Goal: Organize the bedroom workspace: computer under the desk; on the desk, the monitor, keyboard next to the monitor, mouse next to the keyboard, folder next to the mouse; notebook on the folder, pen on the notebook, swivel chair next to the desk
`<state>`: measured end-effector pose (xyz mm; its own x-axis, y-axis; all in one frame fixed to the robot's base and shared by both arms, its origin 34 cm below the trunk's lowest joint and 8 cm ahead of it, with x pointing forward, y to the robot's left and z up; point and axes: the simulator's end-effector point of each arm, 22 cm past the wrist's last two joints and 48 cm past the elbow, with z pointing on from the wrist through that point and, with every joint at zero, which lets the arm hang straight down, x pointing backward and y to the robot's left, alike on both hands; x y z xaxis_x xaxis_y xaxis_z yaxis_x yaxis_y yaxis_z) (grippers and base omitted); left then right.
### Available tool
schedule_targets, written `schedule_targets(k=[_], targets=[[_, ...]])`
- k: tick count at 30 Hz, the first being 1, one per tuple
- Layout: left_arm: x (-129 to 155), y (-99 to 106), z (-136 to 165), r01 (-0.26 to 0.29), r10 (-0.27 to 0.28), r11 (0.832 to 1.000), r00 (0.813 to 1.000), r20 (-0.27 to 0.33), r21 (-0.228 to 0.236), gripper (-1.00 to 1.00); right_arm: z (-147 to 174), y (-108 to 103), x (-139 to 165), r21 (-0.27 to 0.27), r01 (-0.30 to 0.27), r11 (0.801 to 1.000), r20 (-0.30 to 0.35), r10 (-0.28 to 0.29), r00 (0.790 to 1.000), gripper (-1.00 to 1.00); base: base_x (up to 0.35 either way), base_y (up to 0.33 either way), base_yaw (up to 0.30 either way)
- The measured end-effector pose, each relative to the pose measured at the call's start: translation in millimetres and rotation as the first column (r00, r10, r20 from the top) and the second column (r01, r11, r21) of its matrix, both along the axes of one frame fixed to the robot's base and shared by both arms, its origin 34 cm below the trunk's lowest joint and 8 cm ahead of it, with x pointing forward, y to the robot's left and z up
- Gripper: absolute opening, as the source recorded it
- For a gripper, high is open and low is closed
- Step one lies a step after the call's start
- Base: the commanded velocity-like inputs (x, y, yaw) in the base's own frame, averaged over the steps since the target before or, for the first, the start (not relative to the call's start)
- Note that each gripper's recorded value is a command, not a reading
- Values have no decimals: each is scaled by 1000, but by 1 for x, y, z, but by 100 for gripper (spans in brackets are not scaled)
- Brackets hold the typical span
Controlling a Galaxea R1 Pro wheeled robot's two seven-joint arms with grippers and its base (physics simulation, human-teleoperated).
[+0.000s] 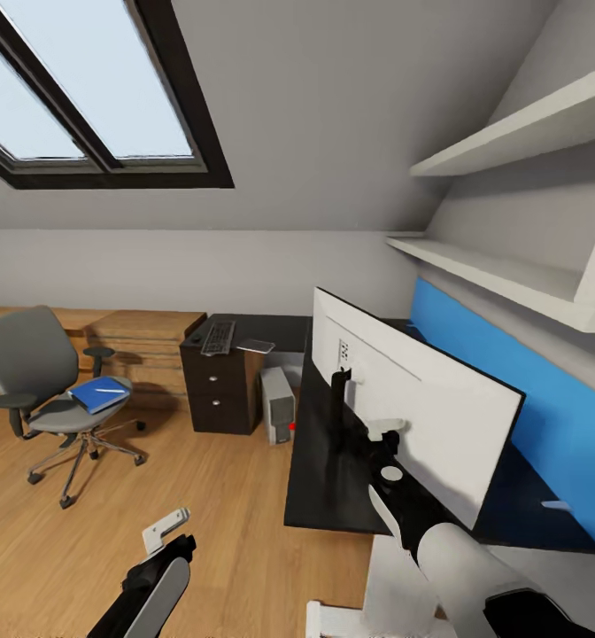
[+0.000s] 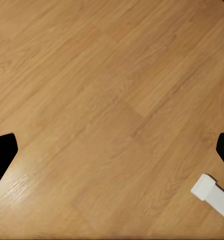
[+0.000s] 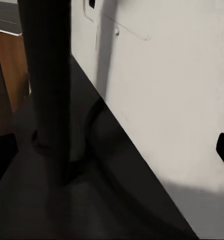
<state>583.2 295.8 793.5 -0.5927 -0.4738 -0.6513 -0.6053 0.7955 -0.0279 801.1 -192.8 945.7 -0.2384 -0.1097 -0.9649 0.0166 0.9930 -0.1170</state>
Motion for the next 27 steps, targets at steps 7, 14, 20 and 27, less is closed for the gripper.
schedule_targets(k=[7,14,20,27], targets=[[0,0,1,2,-2,1000,1000,3,1,100,0,1,0,-1,-2,1000,0,2,1000,100,40,-321,0],[2,-2,1,5,-5,1000,1000,13,-5,100,1,0,0,0,-1,1000,1,1,1000,100,259,-160,0],[4,-3,1,12,-11,1000,999,32,-16,100,0,0,0,0,-1,1000,1,1,1000,100,207,-5,0],[4,18,2,5,-5,1000,999,32,12,100,1,0,0,0,0,1000,2,0,1000,100,15,0,0]])
